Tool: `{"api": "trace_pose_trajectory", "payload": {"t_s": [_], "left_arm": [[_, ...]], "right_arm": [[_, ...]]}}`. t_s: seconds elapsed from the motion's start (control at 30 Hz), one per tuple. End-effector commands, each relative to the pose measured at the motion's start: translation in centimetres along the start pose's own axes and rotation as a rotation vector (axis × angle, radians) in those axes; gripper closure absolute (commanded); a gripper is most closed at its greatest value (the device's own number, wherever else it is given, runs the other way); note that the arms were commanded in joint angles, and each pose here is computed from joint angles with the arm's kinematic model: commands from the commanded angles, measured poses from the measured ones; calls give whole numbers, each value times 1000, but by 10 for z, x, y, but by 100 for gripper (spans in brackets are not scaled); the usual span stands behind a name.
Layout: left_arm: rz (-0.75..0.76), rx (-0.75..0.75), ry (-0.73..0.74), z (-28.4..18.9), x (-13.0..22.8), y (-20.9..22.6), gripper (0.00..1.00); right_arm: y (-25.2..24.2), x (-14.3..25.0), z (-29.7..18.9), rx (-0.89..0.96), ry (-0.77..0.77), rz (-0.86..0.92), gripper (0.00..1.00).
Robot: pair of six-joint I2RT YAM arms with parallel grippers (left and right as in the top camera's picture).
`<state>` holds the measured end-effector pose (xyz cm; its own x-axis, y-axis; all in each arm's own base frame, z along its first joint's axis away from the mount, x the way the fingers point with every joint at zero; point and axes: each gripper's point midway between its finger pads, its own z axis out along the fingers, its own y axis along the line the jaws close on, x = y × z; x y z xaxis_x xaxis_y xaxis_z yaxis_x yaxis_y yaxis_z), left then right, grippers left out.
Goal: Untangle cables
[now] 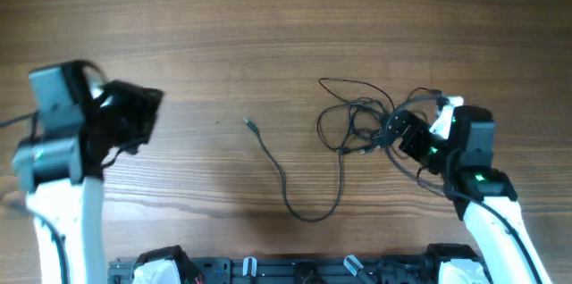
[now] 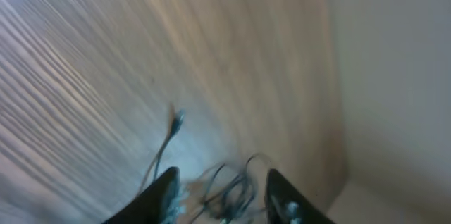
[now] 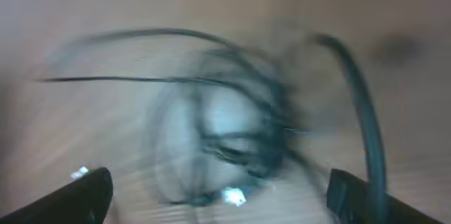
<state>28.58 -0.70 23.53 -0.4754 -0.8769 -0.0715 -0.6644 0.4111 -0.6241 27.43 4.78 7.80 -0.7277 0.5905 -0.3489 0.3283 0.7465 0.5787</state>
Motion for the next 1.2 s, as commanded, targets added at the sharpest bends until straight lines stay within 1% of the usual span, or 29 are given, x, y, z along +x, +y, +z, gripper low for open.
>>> {"api": "trace_pose_trajectory", "payload": {"t_s": [0.0, 0.03, 0.1, 0.17, 0.2, 0.3, 0.33, 0.37, 0.4, 0.43, 0.47, 0.53, 0.6, 0.7, 0.73, 0.77, 0.83, 0.87, 0.9, 0.93, 1.0, 1.07, 1.13, 1.17], "left_arm": [[180, -19, 210, 34, 45, -11, 48], [208, -36, 249, 43, 56, -12, 44], [267, -48, 306, 59, 76, -18, 44], [396, -14, 357, 79, 102, -33, 43], [455, 10, 375, 87, 115, -42, 39], [592, 96, 410, 107, 150, -66, 36], [671, 135, 418, 112, 162, -73, 31], [792, 189, 434, 121, 182, -82, 21], [873, 220, 444, 127, 197, -85, 14], [936, 225, 448, 136, 210, -85, 11], [969, 212, 440, 145, 219, -83, 11], [1032, 188, 438, 166, 243, -77, 15], [1084, 231, 466, 183, 275, -78, 17], [1150, 308, 502, 200, 323, -78, 11], [1140, 318, 520, 205, 338, -75, 10], [1118, 315, 533, 208, 347, -73, 10], [974, 246, 590, 216, 371, -56, 14], [915, 205, 608, 219, 377, -48, 18], [804, 120, 632, 221, 382, -33, 18], [735, 62, 641, 222, 384, -24, 18], [637, -9, 623, 226, 384, -15, 21], [570, -37, 546, 235, 377, -14, 37], [532, -23, 498, 244, 374, -20, 48], [527, 6, 497, 247, 376, -25, 49]], "right_arm": [[-67, 0, -5, 339, -111, 355, 0], [-84, 3, -12, 430, -137, 399, 0], [-99, 3, -24, 523, -174, 387, 0], [-106, -4, -46, 612, -213, 347, 0], [-103, -7, -53, 620, -224, 344, 0], [-89, -10, -67, 585, -214, 341, 0], [-86, -9, -69, 574, -209, 339, 0], [-84, -8, -71, 567, -203, 329, 0], [-84, -7, -73, 569, -203, 331, 0], [-84, -7, -75, 569, -206, 331, 0], [-84, -6, -77, 565, -211, 338, 0], [-82, -7, -84, 543, -240, 406, 0], [-67, -18, -92, 456, -264, 402, 0], [-48, -31, -104, 368, -279, 321, 0], [-45, -35, -109, 364, -295, 301, 0], [-45, -37, -112, 366, -307, 288, 0], [-49, -37, -115, 389, -318, 287, 0], [-50, -35, -115, 394, -311, 289, 0], [-50, -35, -115, 398, -308, 289, 0], [-50, -35, -115, 398, -308, 289, 0], [-50, -35, -115, 397, -307, 289, 0], [-49, -34, -114, 392, -302, 289, 0], [-50, -32, -114, 394, -294, 290, 0], [-51, -31, -114, 398, -289, 291, 0]]}}
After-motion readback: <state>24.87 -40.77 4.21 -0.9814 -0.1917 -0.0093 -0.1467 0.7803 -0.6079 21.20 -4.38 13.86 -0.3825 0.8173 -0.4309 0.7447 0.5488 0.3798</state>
